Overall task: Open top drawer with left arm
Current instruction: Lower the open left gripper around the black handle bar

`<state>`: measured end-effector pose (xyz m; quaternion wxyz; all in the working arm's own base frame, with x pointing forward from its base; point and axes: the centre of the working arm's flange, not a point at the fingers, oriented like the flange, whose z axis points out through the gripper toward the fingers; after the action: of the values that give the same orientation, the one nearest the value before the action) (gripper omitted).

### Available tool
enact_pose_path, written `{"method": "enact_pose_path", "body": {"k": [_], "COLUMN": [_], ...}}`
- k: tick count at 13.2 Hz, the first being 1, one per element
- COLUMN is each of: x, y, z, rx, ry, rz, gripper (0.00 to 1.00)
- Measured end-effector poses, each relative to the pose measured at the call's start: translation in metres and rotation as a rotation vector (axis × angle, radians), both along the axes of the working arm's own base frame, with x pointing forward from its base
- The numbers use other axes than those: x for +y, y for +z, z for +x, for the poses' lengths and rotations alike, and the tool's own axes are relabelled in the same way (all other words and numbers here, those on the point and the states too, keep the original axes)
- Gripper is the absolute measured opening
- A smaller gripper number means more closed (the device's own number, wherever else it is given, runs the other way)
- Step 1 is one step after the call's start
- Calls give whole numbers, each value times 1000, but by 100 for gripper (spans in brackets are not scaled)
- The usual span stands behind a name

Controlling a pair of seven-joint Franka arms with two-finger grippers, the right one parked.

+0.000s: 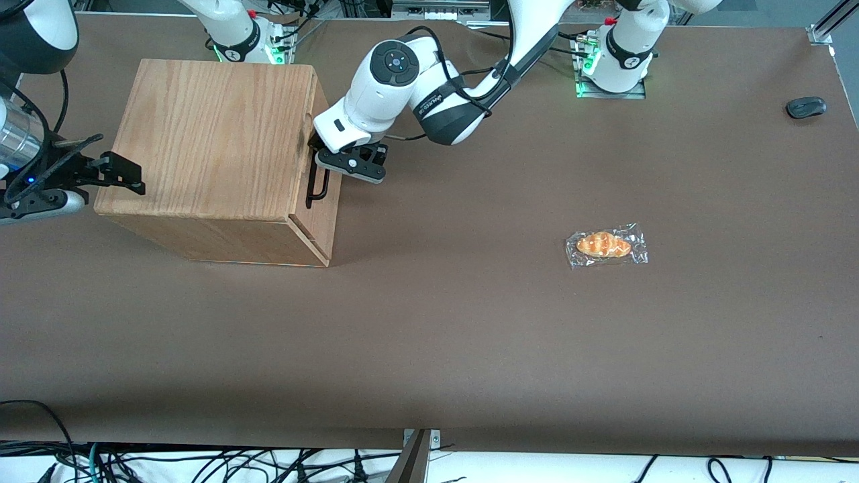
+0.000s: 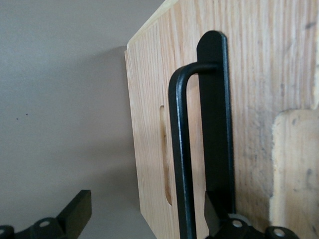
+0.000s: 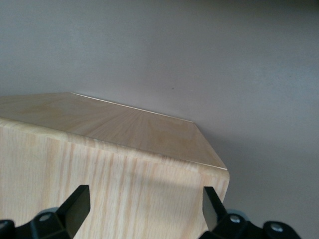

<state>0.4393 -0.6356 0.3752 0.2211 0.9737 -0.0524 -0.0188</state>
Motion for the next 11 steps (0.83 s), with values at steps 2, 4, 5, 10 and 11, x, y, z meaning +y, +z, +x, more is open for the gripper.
{"method": "enact_pose_path", "body": {"k": [2, 4, 5, 10, 11], "x": [-1, -2, -2, -6, -7], "y": [-3, -5, -5, -3, -2], "z": [-2, -3, -3, -6, -7], "rx": [-6, -8, -8, -13, -16], "ry": [-8, -12, -12, -15, -17], "rz": [7, 12, 12, 2, -2], "gripper": [100, 100, 100, 67, 60]}}
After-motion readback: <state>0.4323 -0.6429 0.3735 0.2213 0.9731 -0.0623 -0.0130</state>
